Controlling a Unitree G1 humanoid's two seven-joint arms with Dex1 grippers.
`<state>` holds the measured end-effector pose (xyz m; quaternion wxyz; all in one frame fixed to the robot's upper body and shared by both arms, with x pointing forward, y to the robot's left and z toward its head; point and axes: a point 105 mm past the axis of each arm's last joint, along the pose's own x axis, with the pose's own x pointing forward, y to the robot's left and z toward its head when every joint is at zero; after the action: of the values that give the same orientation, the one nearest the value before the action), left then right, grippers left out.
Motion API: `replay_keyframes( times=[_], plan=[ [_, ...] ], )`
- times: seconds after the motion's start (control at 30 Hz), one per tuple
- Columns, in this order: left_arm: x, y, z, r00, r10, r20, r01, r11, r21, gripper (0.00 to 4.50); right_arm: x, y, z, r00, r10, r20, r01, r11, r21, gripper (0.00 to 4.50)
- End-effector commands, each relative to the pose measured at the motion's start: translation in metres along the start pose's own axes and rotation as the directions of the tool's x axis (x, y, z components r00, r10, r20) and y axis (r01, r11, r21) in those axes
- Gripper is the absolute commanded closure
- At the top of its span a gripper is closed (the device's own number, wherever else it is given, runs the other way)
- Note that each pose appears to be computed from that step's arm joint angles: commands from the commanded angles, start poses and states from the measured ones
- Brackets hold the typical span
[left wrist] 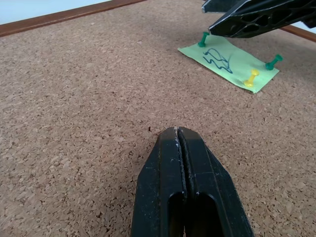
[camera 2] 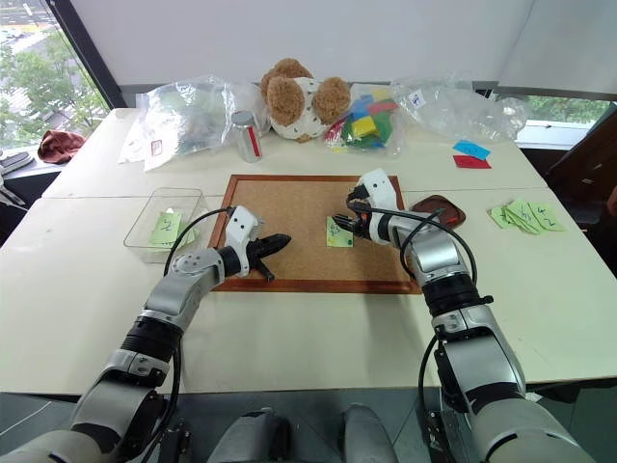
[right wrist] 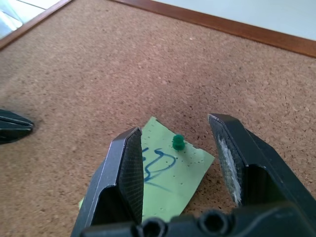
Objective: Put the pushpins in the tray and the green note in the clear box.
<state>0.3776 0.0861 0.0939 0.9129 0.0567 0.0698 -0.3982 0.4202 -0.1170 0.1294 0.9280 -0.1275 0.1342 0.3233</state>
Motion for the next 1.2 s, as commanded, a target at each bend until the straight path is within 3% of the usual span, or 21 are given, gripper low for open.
replay_keyframes(
  times=[0.03,0.13,0.2,0.33,0.5,0.83,1.03,1.2],
  plan=[
    [-0.004,0.000,-0.009,1.000,0.012,-0.025,-0.012,1.000,-0.022,4.50,0.002,-0.003,0.015,0.999,0.000,0.046,0.000,1.000,-0.014,2.17],
    [-0.005,-0.001,-0.009,1.000,0.013,-0.028,-0.014,1.000,-0.024,4.50,0.005,-0.003,0.013,0.999,0.003,0.040,-0.003,1.000,-0.019,2.17],
    [-0.006,-0.001,-0.010,0.999,0.015,-0.030,-0.016,1.000,-0.026,4.50,0.006,-0.003,0.014,0.999,0.005,0.042,-0.004,1.000,-0.019,2.74],
    [-0.008,-0.001,-0.012,0.999,0.018,-0.035,-0.019,0.999,-0.029,4.50,0.008,-0.001,0.015,0.999,0.015,0.045,-0.013,1.000,-0.027,4.45],
    [-0.014,0.000,-0.017,0.998,0.022,-0.055,-0.023,0.999,-0.027,4.50,0.005,0.000,0.021,0.998,0.019,0.057,-0.016,0.999,-0.041,4.45],
    [-0.013,-0.004,-0.028,0.995,0.006,-0.101,-0.009,1.000,-0.027,4.50,-0.029,-0.014,0.061,0.987,-0.041,0.155,0.051,0.997,-0.064,4.45],
    [-0.012,-0.006,-0.031,0.994,0.000,-0.110,-0.003,1.000,-0.029,4.50,-0.064,-0.053,0.071,0.961,-0.208,0.185,0.219,0.975,-0.040,4.45],
    [-0.012,-0.007,-0.031,0.994,-0.002,-0.110,-0.001,1.000,-0.030,4.50,-0.094,-0.099,0.047,0.912,-0.388,0.132,0.390,0.921,0.011,4.45]
  ],
)
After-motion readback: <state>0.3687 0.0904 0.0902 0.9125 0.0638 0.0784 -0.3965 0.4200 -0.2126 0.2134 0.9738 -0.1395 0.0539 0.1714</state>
